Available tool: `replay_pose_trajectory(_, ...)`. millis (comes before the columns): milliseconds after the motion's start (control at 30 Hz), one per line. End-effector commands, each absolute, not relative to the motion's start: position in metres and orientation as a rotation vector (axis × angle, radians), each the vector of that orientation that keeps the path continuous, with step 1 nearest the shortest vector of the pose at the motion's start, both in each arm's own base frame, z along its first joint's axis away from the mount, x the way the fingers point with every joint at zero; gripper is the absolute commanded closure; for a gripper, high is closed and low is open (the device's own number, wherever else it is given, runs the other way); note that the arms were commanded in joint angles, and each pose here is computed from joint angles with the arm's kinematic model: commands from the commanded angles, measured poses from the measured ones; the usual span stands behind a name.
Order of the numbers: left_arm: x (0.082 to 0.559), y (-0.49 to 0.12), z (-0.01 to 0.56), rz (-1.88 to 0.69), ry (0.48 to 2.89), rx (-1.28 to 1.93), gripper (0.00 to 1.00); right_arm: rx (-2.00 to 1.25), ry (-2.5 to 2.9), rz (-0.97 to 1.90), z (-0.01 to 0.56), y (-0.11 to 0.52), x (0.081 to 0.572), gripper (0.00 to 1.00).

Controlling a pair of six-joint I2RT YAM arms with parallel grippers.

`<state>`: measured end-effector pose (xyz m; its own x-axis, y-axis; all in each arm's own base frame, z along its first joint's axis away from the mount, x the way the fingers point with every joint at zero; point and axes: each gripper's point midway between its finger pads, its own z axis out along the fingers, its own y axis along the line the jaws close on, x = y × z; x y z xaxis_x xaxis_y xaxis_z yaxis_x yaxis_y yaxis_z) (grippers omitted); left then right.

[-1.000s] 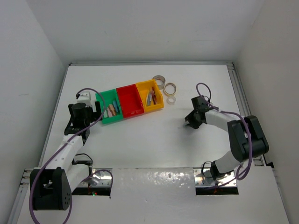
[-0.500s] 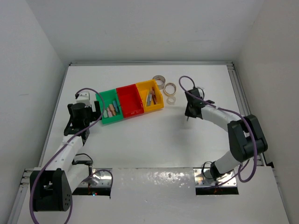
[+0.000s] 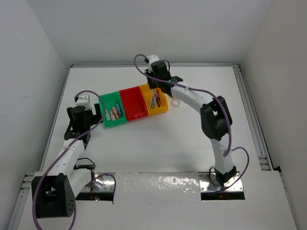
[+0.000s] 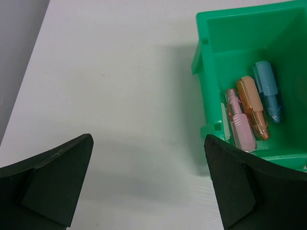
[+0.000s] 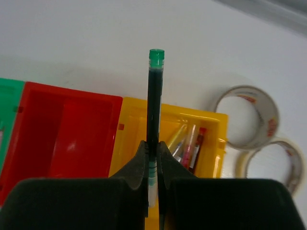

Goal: Sort the stationery into containers
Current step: Place the pen in the storage box, then pick up the stationery from the center of the board.

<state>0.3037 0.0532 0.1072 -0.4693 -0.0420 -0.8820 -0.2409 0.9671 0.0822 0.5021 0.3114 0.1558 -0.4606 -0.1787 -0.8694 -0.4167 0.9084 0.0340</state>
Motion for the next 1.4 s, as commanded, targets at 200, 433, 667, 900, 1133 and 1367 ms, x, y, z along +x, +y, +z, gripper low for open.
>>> replay_pose_trajectory(200,0.306,0.064,0.117,0.25,2.003,-0.237,0.01,-0.528,2.16,0.278,0.087,0.328,0.507,1.0)
replay_pose_trajectory(433,0.307,0.063,0.116,0.24,2.007,-0.234,0.01,-0.534,2.184,0.239,0.082,0.323,0.494,1.0)
replay_pose_trajectory(667,0.307,0.063,0.115,0.239,2.01,-0.233,0.01,-0.519,2.197,0.24,0.086,0.322,0.491,0.68)
replay_pose_trajectory(900,0.307,0.063,0.115,0.242,2.012,-0.232,0.01,-0.445,2.069,0.315,0.17,0.322,0.498,0.39)
replay_pose_trajectory(1133,0.307,0.062,0.111,0.233,2.022,-0.226,0.01,-0.004,2.034,0.509,0.206,0.258,0.547,0.99)
replay_pose_trajectory(1367,0.307,0.063,0.114,0.24,2.028,-0.225,0.01,0.125,2.109,0.291,0.146,0.206,0.609,0.52)
